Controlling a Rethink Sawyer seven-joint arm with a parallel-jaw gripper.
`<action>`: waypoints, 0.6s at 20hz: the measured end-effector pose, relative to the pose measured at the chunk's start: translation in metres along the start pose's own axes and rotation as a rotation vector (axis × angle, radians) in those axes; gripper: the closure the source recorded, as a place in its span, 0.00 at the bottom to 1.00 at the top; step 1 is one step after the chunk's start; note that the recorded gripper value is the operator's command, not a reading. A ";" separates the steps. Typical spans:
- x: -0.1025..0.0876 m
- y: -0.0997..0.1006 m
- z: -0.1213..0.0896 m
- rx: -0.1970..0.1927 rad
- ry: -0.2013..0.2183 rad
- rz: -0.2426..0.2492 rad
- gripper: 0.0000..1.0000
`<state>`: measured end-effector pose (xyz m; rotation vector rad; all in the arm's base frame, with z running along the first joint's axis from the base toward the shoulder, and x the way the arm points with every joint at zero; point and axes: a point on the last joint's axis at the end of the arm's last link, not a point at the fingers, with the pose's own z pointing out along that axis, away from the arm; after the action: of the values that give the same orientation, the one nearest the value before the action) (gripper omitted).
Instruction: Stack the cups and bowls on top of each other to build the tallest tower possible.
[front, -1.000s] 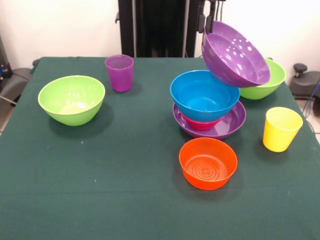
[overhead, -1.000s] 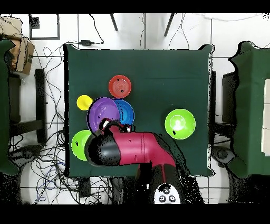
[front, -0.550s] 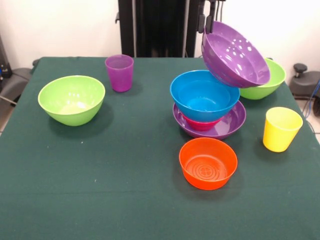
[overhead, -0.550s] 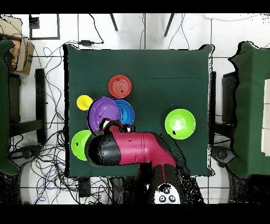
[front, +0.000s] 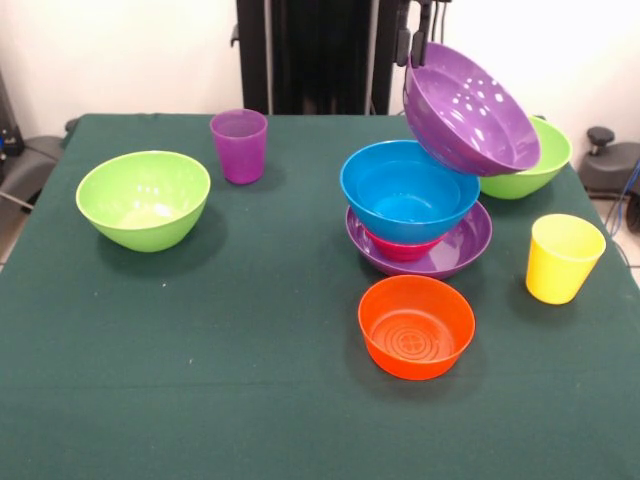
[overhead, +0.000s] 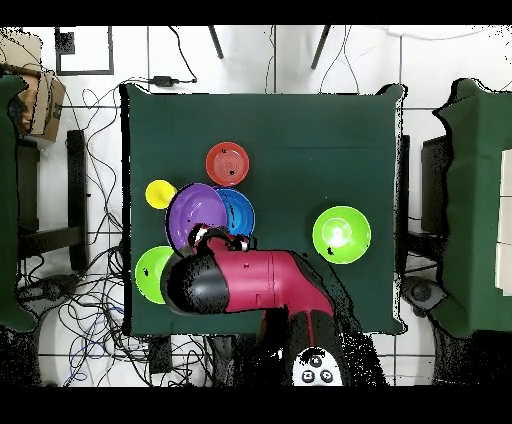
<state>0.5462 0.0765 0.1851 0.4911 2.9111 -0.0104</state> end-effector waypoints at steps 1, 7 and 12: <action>0.000 0.000 0.000 0.000 0.000 0.000 1.00; 0.000 0.000 0.000 0.000 0.000 0.000 1.00; 0.000 0.000 0.000 0.000 0.000 0.001 1.00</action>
<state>0.5463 0.0762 0.1851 0.4918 2.9110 -0.0104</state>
